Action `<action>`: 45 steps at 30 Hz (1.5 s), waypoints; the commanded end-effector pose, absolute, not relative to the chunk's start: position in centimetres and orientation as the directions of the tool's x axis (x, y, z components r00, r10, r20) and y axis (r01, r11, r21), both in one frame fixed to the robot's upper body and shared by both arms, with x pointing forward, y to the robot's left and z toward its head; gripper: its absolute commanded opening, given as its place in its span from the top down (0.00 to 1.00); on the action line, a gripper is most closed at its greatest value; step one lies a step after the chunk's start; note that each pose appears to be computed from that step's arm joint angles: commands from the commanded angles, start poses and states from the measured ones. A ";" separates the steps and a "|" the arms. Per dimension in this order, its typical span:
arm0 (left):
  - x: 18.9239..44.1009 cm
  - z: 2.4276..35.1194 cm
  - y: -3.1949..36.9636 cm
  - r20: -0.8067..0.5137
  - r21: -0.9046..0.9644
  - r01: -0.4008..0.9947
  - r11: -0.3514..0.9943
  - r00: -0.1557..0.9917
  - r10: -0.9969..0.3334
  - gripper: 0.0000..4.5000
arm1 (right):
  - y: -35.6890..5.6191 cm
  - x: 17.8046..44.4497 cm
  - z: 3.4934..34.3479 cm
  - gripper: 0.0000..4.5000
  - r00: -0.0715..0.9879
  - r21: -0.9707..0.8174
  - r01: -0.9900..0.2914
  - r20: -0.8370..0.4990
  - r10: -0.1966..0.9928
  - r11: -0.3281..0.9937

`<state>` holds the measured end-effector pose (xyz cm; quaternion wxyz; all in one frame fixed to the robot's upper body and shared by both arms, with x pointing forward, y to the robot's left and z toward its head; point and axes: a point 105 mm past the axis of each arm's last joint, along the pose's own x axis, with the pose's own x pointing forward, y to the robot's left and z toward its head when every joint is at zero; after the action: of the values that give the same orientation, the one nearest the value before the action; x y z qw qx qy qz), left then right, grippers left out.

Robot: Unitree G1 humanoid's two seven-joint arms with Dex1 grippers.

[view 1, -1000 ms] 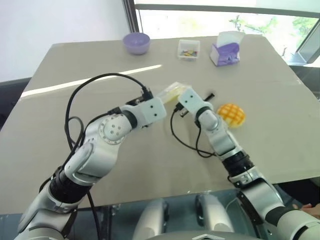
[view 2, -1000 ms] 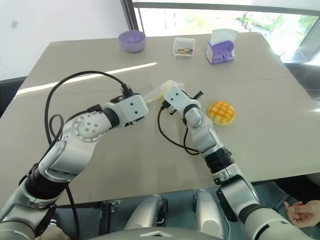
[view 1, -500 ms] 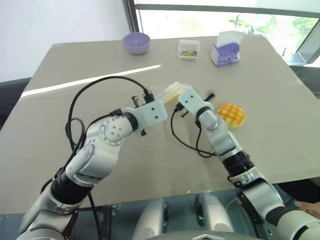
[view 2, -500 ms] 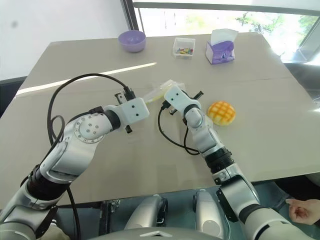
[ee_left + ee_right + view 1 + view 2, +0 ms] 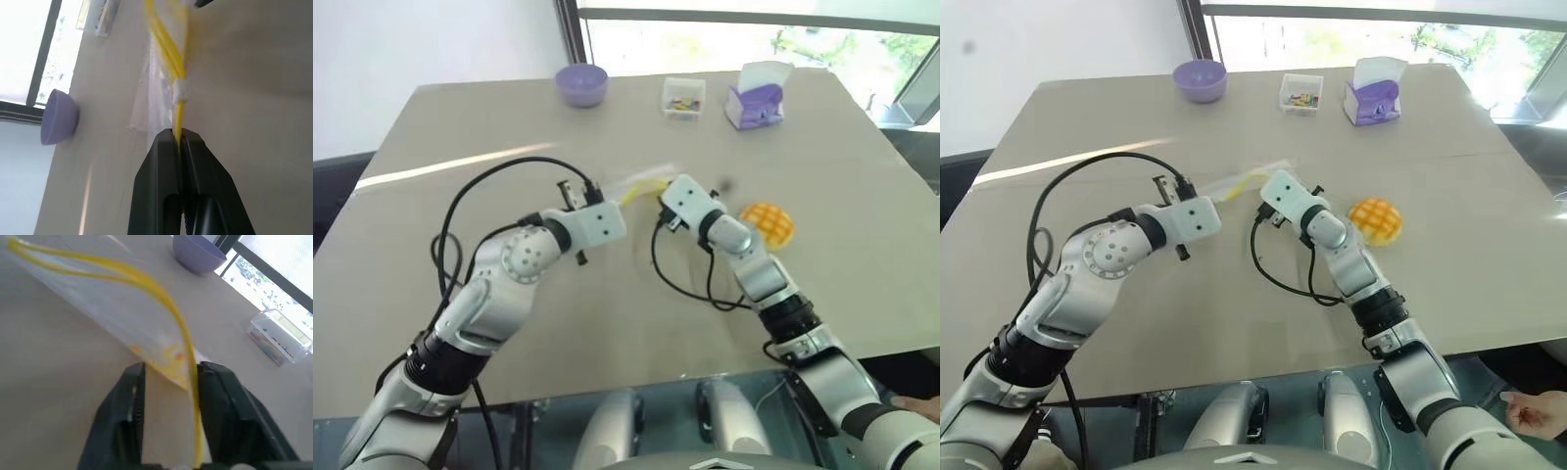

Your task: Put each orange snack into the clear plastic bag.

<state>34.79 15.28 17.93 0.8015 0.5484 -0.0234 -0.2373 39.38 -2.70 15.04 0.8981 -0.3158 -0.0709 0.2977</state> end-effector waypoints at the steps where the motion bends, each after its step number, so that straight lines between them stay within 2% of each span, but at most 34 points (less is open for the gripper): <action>1: 35.3 20.3 16.2 -0.118 0.920 0.268 0.287 0.886 -0.449 1.00 | -4.3 38.7 16.4 0.51 0.799 -0.671 -0.458 -0.024 0.601 0.583; 4: 35.7 20.5 16.9 -0.115 0.921 0.272 0.279 0.874 -0.473 1.00 | -5.6 38.3 16.7 0.51 0.800 -0.676 -0.455 -0.024 0.600 0.580; 5: 35.8 20.5 17.0 -0.114 0.920 0.275 0.279 0.869 -0.482 1.00 | -5.9 38.1 16.8 0.56 0.798 -0.668 -0.460 -0.022 0.602 0.585; 7: 35.8 20.5 16.8 -0.109 0.916 0.287 0.280 0.851 -0.515 1.00 | -6.2 37.7 17.1 0.68 0.789 -0.665 -0.467 -0.016 0.614 0.583; 10: 35.8 20.6 16.5 -0.101 0.910 0.302 0.284 0.826 -0.555 1.00 | -5.8 36.8 17.8 1.00 0.755 -0.654 -0.493 0.006 0.656 0.573; 14: 35.6 20.5 16.3 -0.117 0.904 0.333 0.268 0.796 -0.593 1.00 | -3.6 36.0 18.9 1.00 0.706 -0.625 -0.530 0.049 0.707 0.573; 19: 35.4 20.6 16.3 -0.129 0.880 0.376 0.289 0.776 -0.617 1.00 | -1.8 36.5 18.9 1.00 0.700 -0.621 -0.533 0.058 0.712 0.575; 27: 35.0 20.6 16.4 -0.138 0.866 0.402 0.298 0.764 -0.630 1.00 | -1.9 37.1 18.3 1.00 0.719 -0.620 -0.529 0.034 0.694 0.579; 34: 34.6 20.2 16.3 -0.143 0.864 0.408 0.294 0.759 -0.635 1.00 | -1.3 35.4 18.1 1.00 0.641 -0.603 -0.610 0.006 0.767 0.515; 45: 34.6 20.3 15.9 -0.128 0.840 0.426 0.336 0.757 -0.640 1.00 | -1.4 36.2 17.0 1.00 0.677 -0.671 -0.557 -0.027 0.735 0.489</action>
<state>34.91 15.92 18.50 0.8053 0.4771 -0.0858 -0.3412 36.15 -1.50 15.92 0.8544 -0.3249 -0.1071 0.3911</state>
